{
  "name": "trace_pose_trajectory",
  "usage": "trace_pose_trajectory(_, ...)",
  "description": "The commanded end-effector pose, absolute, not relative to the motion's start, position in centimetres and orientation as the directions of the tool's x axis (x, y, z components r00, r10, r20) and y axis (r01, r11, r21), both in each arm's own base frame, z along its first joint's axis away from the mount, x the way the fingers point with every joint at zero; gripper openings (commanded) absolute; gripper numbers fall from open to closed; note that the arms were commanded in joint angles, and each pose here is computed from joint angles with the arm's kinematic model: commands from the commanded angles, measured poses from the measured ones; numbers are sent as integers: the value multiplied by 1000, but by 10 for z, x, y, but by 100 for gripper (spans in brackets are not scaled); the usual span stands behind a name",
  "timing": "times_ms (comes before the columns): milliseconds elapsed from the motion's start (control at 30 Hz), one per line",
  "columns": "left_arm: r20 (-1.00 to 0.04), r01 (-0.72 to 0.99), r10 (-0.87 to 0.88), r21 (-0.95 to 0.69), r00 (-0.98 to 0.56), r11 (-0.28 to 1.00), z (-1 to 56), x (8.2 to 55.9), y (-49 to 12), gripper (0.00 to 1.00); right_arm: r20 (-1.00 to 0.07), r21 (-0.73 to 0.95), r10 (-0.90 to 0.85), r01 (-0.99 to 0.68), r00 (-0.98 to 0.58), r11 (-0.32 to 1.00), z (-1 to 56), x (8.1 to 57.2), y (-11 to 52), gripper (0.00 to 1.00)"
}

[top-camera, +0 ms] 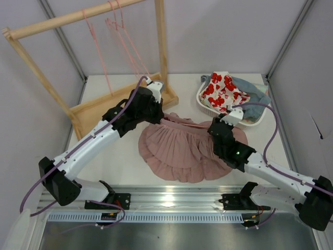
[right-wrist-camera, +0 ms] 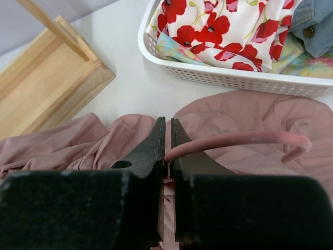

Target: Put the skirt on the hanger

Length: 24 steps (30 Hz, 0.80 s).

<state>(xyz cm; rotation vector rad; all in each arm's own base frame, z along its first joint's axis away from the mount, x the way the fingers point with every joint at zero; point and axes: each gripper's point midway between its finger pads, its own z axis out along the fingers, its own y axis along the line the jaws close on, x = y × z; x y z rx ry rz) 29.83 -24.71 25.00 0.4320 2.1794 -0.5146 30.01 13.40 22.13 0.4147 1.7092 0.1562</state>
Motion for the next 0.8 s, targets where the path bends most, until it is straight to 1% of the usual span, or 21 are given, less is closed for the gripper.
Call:
trace_pose_trajectory(0, -864, 437, 182, -48, -469, 898, 286, 307, -245, 0, -974, 116, 163, 271, -157, 956, 220, 303, 121, 0)
trace_pose_trajectory(33, -871, 421, 182, -31, -457, 907, 291, 309, -244, 0, -975, 85, 136, 269, -177, 959, 216, 307, 126, 0)
trace_pose_trajectory(67, -869, 419, 189, -24, -458, 908, 290, 308, -246, 0, -974, 103, 151, 262, -167, 960, 227, 311, 132, 0)
trace_pose_trajectory(100, -861, 425, 210, -8, -463, 905, 285, 305, -251, 0, -975, 96, 142, 255, -171, 962, 229, 313, 135, 0)
trace_pose_trajectory(167, -866, 386, 221, 35, -449, 922, 290, 308, -248, 0, -974, 88, 134, 245, -181, 966, 231, 318, 142, 0)
trace_pose_trajectory(233, -859, 386, 250, 67, -446, 920, 289, 307, -252, 0, -975, 93, 139, 248, -173, 964, 243, 322, 146, 0)
trace_pose_trajectory(333, -863, 390, 237, 51, -446, 920, 289, 308, -259, 0, -971, 128, 169, 230, -167, 965, 257, 327, 156, 0)
trace_pose_trajectory(400, -867, 394, 216, 25, -448, 919, 287, 308, -266, 0, -963, 188, 221, 204, -154, 961, 267, 328, 162, 0)
trace_pose_trajectory(533, -873, 426, 201, -7, -443, 905, 291, 308, -284, 0, -932, 313, 323, 84, -165, 946, 287, 326, 189, 0)
trace_pose_trajectory(633, -887, 459, 168, -55, -430, 886, 306, 308, -300, 0, -927, 327, 325, 19, -185, 945, 287, 327, 207, 0)
trace_pose_trajectory(700, -884, 487, 177, -63, -432, 871, 306, 305, -310, 0, -933, 311, 303, -12, -196, 950, 285, 328, 216, 0)
trace_pose_trajectory(733, -893, 499, 167, -72, -418, 864, 316, 304, -315, 0, -934, 305, 296, -15, -200, 952, 282, 328, 218, 0)
trace_pose_trajectory(767, -890, 506, 179, -65, -419, 860, 314, 303, -317, 0, -934, 304, 295, -16, -202, 952, 282, 329, 219, 0)
